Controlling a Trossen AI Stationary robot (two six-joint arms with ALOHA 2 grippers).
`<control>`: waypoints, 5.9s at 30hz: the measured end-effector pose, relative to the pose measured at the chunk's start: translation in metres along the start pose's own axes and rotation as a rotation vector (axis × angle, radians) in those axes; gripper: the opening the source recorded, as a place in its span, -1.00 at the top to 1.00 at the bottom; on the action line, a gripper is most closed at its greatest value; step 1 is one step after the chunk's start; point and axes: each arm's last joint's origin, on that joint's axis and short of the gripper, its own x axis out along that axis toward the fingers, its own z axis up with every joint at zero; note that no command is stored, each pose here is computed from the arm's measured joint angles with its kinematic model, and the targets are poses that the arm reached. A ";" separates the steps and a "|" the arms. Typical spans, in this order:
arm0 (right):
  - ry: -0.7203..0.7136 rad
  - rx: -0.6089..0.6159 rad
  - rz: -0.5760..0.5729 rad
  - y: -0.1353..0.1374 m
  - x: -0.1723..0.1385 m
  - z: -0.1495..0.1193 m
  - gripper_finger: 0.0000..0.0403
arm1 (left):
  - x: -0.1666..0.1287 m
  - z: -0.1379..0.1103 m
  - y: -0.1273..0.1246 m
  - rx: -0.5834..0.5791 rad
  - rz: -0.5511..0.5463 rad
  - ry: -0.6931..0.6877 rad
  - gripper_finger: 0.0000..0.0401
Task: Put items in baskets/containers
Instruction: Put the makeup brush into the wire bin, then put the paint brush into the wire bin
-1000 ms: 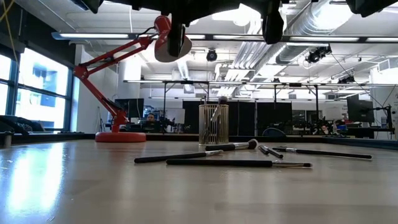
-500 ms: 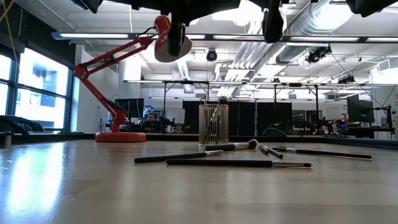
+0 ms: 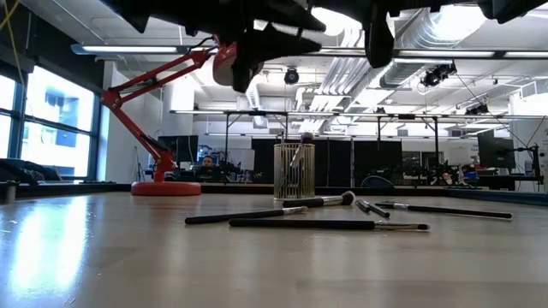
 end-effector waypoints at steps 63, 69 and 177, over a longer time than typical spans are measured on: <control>0.170 -0.502 -0.183 -0.200 0.044 0.064 0.30 | -0.047 0.065 0.126 -0.152 0.429 0.175 0.43; 0.210 -0.554 -0.252 -0.182 0.024 0.086 0.28 | -0.047 0.067 0.128 -0.078 0.511 0.140 0.43; 1.157 -0.810 0.002 -0.075 0.075 -0.109 0.95 | -0.081 -0.080 -0.025 -0.243 0.399 0.379 0.43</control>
